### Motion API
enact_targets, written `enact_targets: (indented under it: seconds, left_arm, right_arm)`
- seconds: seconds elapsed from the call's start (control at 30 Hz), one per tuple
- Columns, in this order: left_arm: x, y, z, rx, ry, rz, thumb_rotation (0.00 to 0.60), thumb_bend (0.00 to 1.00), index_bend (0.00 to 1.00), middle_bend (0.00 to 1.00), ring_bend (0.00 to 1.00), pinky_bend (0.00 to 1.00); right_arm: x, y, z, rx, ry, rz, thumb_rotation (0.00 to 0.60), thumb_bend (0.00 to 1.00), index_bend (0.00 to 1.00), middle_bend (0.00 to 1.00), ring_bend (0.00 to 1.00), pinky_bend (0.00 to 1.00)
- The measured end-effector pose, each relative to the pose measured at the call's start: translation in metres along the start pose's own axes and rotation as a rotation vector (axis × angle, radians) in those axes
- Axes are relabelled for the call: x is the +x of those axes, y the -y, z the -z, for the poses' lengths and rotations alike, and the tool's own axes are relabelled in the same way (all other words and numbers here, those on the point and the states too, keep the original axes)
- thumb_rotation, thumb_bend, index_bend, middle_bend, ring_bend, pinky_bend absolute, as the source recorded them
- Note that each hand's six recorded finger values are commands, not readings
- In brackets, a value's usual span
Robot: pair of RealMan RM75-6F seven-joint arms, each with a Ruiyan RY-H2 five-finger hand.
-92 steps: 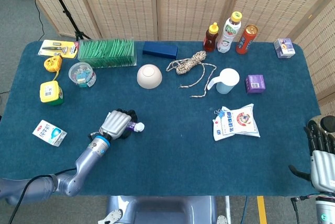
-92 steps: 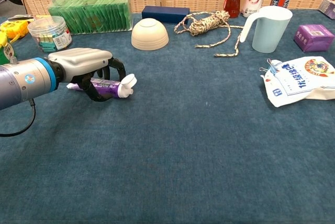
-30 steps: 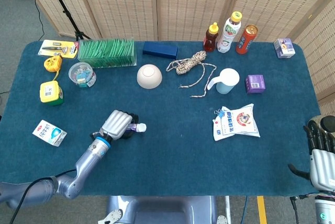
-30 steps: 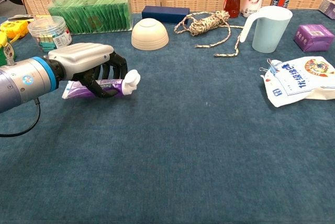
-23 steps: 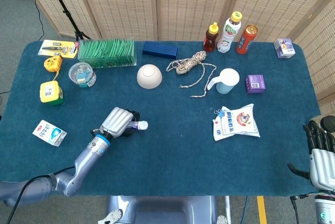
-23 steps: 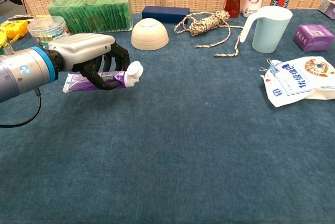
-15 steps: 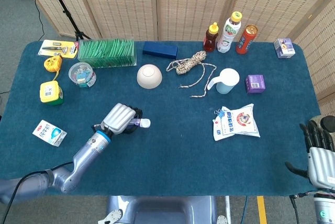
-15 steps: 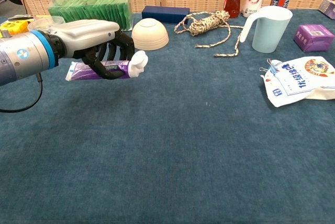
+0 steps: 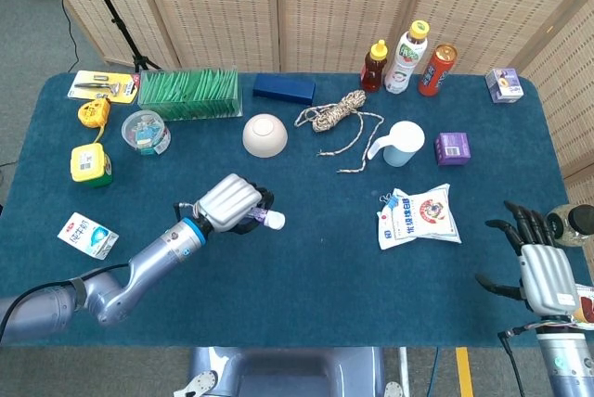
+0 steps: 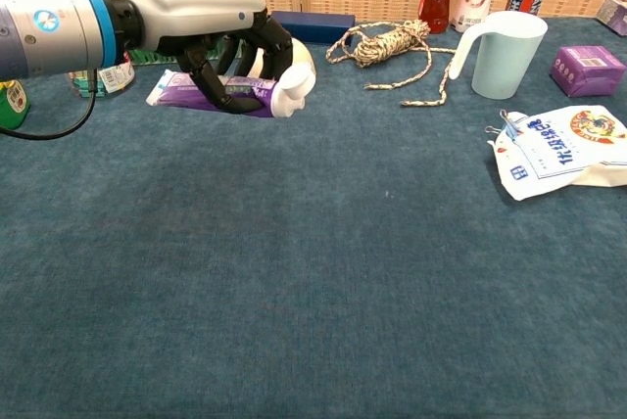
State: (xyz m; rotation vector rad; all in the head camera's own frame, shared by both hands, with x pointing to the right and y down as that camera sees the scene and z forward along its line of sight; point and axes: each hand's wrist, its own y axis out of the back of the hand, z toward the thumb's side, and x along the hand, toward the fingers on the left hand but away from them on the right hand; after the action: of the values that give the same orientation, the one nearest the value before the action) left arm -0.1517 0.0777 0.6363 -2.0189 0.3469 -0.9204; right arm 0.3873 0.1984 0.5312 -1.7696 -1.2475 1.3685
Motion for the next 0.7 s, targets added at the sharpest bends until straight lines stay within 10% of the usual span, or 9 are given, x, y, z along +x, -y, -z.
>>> enact_targets:
  seconds: [0.7]
  left_arm:
    - [0.037,-0.046,-0.047,0.059,0.085,0.021,0.6,0.48,0.57,0.53,0.55,0.56]
  right_arm:
    - [-0.052,0.046,-0.099,-0.138,-0.362,-0.172,0.6,0.0,0.24,0.07,0.0,0.0]
